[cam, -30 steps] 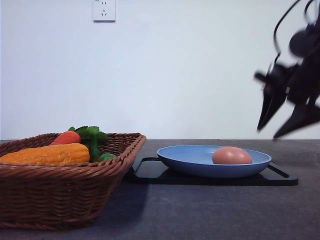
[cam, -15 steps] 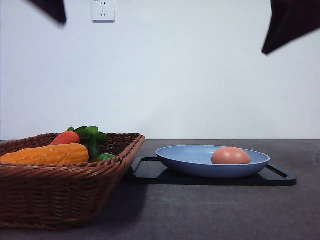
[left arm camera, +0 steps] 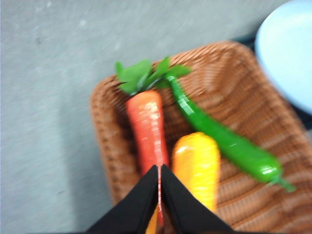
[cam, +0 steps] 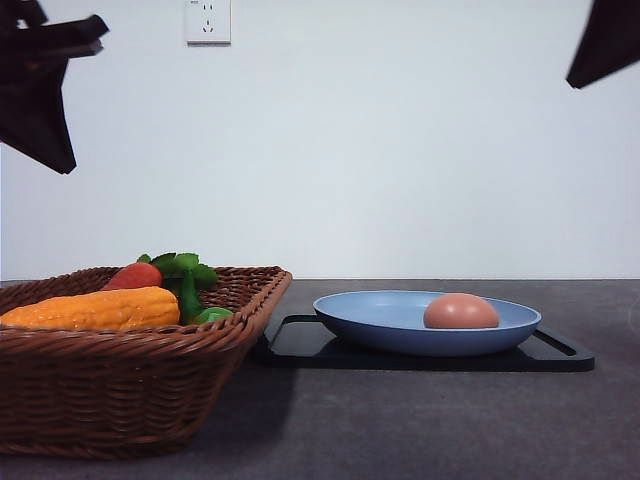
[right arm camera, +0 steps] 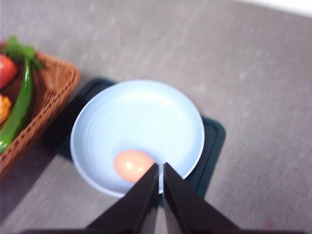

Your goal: Transfer egg from basket to plate and serve

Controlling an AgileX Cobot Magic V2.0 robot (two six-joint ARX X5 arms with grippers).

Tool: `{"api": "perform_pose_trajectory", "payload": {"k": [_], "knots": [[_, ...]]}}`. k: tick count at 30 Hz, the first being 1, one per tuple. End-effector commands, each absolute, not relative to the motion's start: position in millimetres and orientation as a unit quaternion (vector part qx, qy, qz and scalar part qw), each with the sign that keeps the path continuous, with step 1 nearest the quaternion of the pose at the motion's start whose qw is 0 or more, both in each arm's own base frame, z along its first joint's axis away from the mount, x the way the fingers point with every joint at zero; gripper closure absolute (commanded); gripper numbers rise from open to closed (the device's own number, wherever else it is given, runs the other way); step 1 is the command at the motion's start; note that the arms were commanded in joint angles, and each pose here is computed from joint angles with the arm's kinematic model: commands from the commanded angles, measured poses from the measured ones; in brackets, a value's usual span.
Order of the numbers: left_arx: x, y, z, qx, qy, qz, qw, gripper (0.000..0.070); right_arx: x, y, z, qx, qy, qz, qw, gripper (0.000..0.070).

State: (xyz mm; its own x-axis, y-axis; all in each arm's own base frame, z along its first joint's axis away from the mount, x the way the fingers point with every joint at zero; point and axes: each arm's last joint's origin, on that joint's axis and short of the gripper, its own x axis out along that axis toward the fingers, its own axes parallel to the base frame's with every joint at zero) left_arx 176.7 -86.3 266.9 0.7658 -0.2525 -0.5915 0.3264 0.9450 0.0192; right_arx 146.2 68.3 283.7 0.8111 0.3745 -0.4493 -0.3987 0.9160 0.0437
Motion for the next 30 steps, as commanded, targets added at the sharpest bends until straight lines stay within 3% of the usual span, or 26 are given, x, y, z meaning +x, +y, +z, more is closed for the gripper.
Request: {"api": "perform_pose_trajectory", "payload": {"k": [1, 6, 14, 25, 27, 30], "knots": [[171, -85, 263, 0.031, 0.286, -0.156, 0.945, 0.07, 142, 67, 271, -0.024, 0.198, 0.207, 0.958, 0.07], [146, -78, 242, -0.022, 0.235, -0.167, 0.957, 0.07, 129, 61, 244, 0.01, 0.125, 0.21, 0.97, 0.07], [130, -71, 244, -0.052, 0.232, -0.171, 0.956, 0.07, 123, 58, 240, 0.006, 0.121, 0.21, 0.97, 0.07], [130, -71, 246, -0.056, 0.219, -0.173, 0.959, 0.07, 123, 58, 240, 0.006, 0.12, 0.211, 0.97, 0.07], [123, -67, 252, -0.056, 0.199, -0.176, 0.962, 0.07, 123, 58, 240, 0.006, 0.12, 0.211, 0.97, 0.07], [106, -56, 265, 0.005, 0.129, -0.181, 0.975, 0.07, 123, 58, 240, 0.006, 0.12, 0.21, 0.97, 0.07]]}}
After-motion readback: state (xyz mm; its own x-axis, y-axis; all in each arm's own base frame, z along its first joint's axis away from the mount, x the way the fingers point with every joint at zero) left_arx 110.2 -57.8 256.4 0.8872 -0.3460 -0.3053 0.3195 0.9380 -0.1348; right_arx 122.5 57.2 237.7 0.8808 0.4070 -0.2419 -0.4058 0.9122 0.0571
